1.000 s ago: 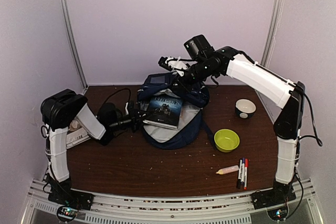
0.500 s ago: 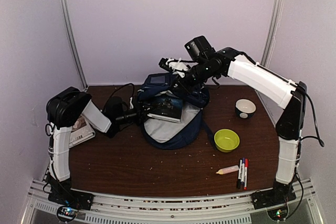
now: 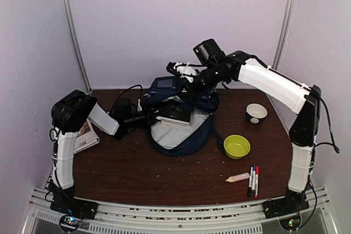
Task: Pack the student bag
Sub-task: Place the book in the largest pocket of the bag.
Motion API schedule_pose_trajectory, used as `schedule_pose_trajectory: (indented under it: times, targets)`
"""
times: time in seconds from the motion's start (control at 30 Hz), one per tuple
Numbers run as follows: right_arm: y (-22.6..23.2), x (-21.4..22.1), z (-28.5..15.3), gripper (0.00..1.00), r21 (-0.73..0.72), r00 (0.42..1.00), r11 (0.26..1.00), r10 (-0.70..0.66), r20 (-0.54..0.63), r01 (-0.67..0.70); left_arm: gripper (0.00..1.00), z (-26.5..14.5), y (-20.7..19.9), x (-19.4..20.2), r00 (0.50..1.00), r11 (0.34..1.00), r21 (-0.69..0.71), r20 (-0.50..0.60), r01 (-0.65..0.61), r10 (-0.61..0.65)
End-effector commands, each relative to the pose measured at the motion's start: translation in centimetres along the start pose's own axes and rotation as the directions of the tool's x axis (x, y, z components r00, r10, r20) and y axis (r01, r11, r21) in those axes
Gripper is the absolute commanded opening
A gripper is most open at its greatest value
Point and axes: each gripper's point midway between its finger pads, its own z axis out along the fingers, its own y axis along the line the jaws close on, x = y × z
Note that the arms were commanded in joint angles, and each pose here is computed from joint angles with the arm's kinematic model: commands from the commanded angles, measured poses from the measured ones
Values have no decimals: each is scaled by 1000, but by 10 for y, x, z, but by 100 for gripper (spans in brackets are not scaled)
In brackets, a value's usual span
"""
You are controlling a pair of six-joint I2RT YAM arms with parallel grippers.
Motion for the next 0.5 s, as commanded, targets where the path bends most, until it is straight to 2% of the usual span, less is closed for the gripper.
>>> schedule_pose_trajectory:
  times: [0.0,0.2,0.47]
  targets:
    - [9,-37,-32,0,-4,991,999,-34,132,35,0,1,-52,-26,984,979,125,98,-159,147]
    - [9,-36,-31,0,-3,991,999,-32,130,33,0,3,-51,-21,983,982,90,96,-167,159]
    - [9,-35,-30,0,-3,991,999,-31,127,32,32,-8,-64,-9,978,978,78,90,-193,186]
